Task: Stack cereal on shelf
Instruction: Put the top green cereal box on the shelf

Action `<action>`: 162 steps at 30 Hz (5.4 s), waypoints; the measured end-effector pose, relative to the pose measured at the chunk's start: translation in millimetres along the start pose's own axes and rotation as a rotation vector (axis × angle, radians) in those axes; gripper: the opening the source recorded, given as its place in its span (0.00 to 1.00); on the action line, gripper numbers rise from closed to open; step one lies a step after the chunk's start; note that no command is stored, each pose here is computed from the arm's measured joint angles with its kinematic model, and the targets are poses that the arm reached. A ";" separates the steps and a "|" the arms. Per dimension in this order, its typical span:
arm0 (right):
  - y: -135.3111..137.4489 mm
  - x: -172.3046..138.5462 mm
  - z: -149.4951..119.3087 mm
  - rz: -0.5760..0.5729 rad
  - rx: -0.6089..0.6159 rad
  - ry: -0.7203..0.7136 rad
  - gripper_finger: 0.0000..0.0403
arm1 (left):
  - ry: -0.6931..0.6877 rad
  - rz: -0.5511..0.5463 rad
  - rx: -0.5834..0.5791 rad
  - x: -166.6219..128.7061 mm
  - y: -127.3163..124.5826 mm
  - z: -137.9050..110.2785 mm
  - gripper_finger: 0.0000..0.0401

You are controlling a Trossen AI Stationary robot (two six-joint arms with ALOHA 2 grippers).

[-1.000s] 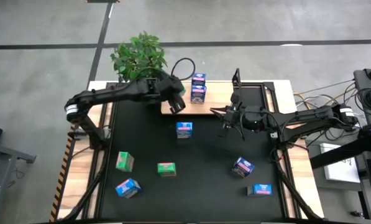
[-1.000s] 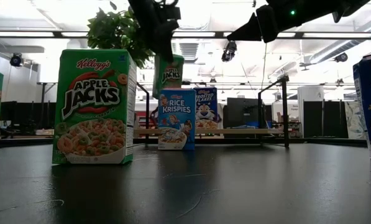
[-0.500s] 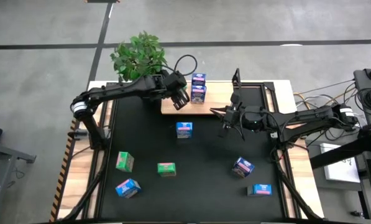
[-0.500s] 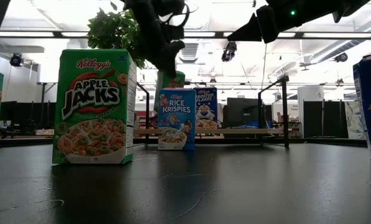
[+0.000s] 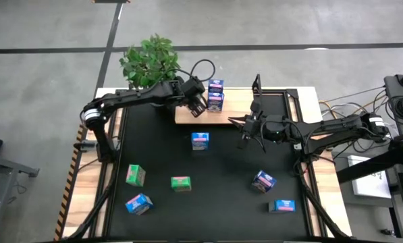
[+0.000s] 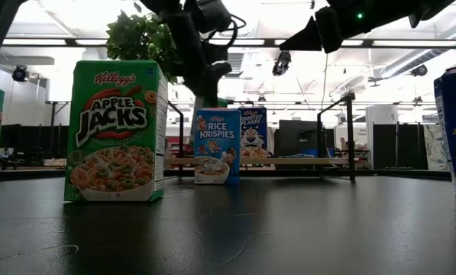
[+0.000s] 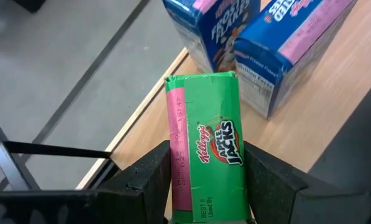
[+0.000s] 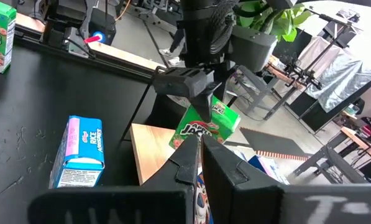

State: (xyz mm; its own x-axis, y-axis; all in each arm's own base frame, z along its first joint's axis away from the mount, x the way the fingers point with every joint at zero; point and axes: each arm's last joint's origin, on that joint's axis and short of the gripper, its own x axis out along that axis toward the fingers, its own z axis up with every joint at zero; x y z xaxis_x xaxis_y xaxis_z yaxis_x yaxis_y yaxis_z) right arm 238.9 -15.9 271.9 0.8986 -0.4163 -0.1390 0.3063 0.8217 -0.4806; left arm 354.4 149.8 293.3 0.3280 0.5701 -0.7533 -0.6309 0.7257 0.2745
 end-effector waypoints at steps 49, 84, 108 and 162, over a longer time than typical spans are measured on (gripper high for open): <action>0.3 0.0 -0.6 0.002 -0.005 0.006 0.03 | -0.026 0.006 0.357 -8.6 6.4 5.5 0.10; 0.3 0.0 -0.6 0.002 -0.012 0.006 0.03 | -0.103 -0.208 0.467 -21.2 -0.4 0.6 0.00; 0.3 0.0 -0.6 0.002 -0.011 0.006 0.03 | 0.108 0.006 0.607 35.9 -17.8 -21.2 0.00; 0.7 0.1 -2.3 0.008 -0.019 0.022 0.03 | 0.024 -0.066 0.397 64.5 6.5 -35.2 0.00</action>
State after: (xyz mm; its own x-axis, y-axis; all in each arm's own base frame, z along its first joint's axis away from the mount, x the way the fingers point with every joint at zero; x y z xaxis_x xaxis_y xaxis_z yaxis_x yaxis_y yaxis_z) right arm 238.5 -16.3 269.6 0.8939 -0.4183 -0.1614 0.2931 0.8176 -0.4956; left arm 346.7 177.7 225.5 0.3392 0.5113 -0.7896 -0.2870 0.8556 0.4307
